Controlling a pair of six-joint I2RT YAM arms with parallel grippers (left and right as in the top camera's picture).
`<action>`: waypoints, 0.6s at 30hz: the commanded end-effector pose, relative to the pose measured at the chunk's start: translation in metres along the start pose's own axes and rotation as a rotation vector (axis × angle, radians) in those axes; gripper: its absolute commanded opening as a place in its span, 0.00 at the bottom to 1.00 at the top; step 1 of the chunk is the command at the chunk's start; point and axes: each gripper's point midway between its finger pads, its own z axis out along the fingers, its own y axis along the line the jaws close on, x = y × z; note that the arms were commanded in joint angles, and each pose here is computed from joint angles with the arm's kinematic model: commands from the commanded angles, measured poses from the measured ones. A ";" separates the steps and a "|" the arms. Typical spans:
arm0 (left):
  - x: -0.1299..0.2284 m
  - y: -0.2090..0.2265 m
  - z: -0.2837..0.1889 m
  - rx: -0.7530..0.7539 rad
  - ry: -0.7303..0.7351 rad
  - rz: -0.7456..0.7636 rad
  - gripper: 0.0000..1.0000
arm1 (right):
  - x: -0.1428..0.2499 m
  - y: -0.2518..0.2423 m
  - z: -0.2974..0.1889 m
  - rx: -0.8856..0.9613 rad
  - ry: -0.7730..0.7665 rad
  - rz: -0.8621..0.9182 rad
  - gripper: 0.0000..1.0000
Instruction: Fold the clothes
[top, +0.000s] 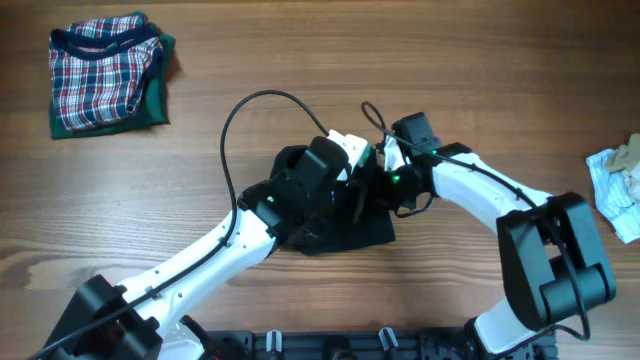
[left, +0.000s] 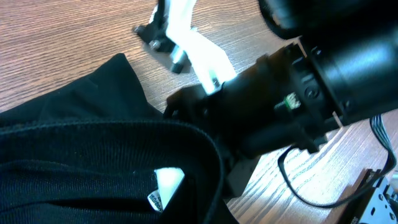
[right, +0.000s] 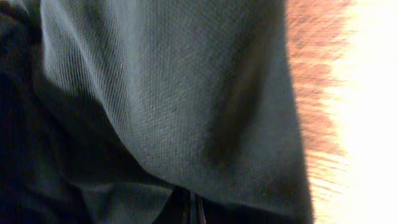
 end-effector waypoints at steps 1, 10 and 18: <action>-0.009 -0.001 -0.002 -0.007 -0.028 -0.013 0.04 | -0.016 0.001 -0.014 -0.089 -0.020 0.027 0.04; -0.025 -0.022 -0.005 0.100 -0.083 0.004 0.89 | -0.053 0.004 -0.100 -0.188 -0.164 -0.030 0.43; -0.117 -0.021 -0.136 0.163 -0.458 -0.134 0.93 | -0.035 0.024 -0.097 -0.239 -0.125 -0.278 0.51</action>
